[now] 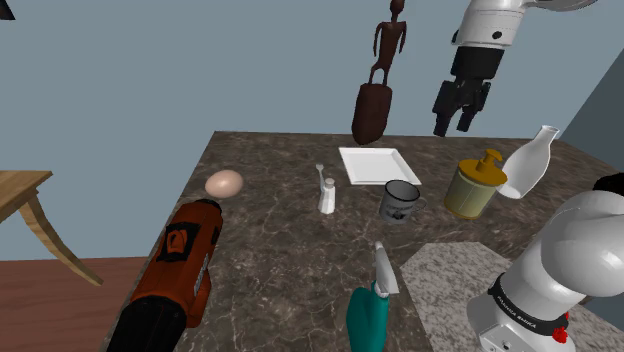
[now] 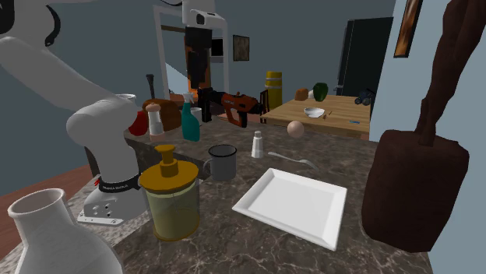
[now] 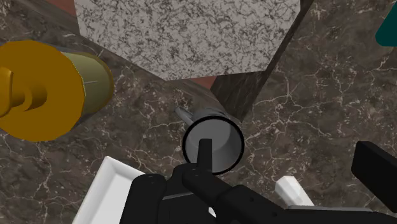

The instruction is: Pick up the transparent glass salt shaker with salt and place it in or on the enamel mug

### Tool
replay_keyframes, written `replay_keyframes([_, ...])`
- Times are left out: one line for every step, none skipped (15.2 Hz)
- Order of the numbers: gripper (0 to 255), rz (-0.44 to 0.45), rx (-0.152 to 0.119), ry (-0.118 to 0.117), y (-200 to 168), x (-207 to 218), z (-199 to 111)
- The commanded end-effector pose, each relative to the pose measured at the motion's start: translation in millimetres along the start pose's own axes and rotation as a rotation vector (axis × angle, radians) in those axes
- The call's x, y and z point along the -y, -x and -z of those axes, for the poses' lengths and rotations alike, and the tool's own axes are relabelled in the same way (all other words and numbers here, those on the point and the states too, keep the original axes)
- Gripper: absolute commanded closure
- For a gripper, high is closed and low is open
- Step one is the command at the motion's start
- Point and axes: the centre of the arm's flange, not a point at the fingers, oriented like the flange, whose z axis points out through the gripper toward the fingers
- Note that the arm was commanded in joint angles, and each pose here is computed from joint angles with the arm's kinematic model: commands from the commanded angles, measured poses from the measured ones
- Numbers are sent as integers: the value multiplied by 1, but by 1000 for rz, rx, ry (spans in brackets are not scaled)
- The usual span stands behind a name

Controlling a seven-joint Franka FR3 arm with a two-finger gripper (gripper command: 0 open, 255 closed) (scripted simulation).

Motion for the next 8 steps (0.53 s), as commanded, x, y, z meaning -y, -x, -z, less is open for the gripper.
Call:
replay_keyframes([0, 0, 0, 0, 0, 0, 0])
replay_keyframes([0, -1, 1, 0, -9, 6, -8])
replay_keyframes([0, -2, 1, 1, -19, 11, -15])
replay_keyframes([0, -4, 2, 1, -28, 17, -23])
replay_keyframes([0, -5, 3, 1, -38, 23, -30])
replay_keyframes([0, -6, 4, 2, -47, 28, -38])
replay_keyframes([0, -7, 4, 2, -56, 34, -45])
replay_keyframes([0, -9, 5, 2, -66, 40, -53])
